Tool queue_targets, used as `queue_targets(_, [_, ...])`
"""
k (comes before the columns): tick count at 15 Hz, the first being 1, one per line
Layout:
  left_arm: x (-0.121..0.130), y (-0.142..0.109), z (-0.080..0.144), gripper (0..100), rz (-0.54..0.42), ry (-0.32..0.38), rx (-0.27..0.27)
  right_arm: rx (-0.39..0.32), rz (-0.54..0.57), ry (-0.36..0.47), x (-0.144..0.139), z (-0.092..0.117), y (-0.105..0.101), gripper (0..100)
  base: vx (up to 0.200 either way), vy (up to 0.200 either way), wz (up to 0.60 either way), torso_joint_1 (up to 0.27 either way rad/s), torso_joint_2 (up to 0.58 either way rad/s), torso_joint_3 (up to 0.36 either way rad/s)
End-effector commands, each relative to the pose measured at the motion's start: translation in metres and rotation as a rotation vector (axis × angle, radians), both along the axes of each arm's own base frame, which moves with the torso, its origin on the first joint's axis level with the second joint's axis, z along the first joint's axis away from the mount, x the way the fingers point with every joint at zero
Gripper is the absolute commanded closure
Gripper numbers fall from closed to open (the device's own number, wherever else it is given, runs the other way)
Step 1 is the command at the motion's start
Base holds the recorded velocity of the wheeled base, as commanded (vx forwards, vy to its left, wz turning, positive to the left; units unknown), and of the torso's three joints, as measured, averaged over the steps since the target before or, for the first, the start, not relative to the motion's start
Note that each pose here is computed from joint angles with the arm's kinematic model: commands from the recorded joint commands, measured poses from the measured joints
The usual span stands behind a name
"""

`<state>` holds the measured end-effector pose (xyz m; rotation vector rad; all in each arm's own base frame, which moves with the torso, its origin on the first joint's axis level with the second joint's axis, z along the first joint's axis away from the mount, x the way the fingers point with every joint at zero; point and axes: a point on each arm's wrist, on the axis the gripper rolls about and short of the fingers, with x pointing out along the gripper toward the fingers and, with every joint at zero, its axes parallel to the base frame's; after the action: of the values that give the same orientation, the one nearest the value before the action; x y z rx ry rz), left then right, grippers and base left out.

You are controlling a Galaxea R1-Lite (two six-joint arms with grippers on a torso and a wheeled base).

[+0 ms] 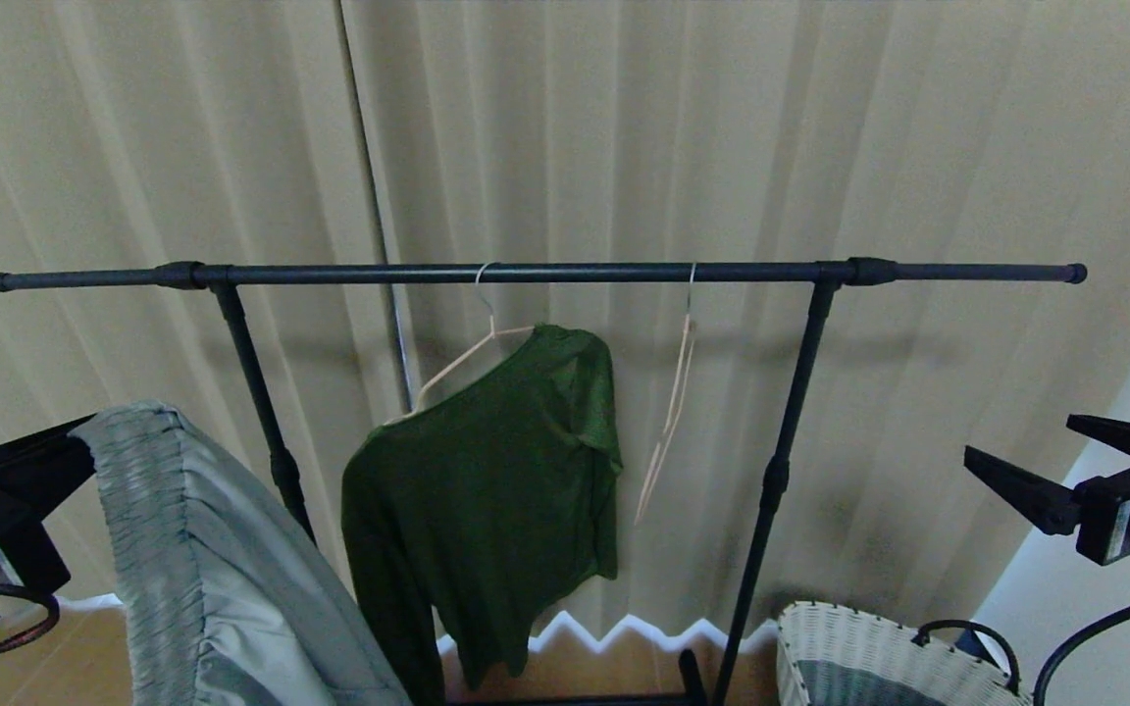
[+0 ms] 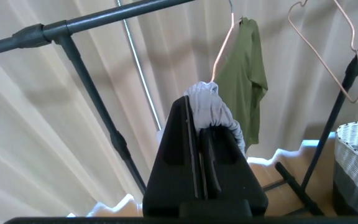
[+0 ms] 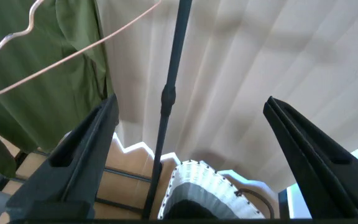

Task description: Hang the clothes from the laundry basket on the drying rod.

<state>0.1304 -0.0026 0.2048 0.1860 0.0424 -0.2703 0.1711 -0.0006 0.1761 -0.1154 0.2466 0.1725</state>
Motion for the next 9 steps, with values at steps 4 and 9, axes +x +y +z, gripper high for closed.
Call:
queue_targets(4, [0.0002, 0.0001, -0.0002, 100, 0.001, 0.001, 0.001, -0.002, 0.0, 0.007, -0.0005, -0.002, 0.0, 0, 0.0, 0.2, 0.0, 0.004, 0.0, 0.004])
queue_targets(9, [-0.0001, 0.0001, 0.0, 100, 0.001, -0.001, 0.001, -0.003, 0.007, 0.012, 0.0005, -0.0032, 0.001, 0, 0.0, 0.2, 0.0, 0.007, 0.0, 0.001])
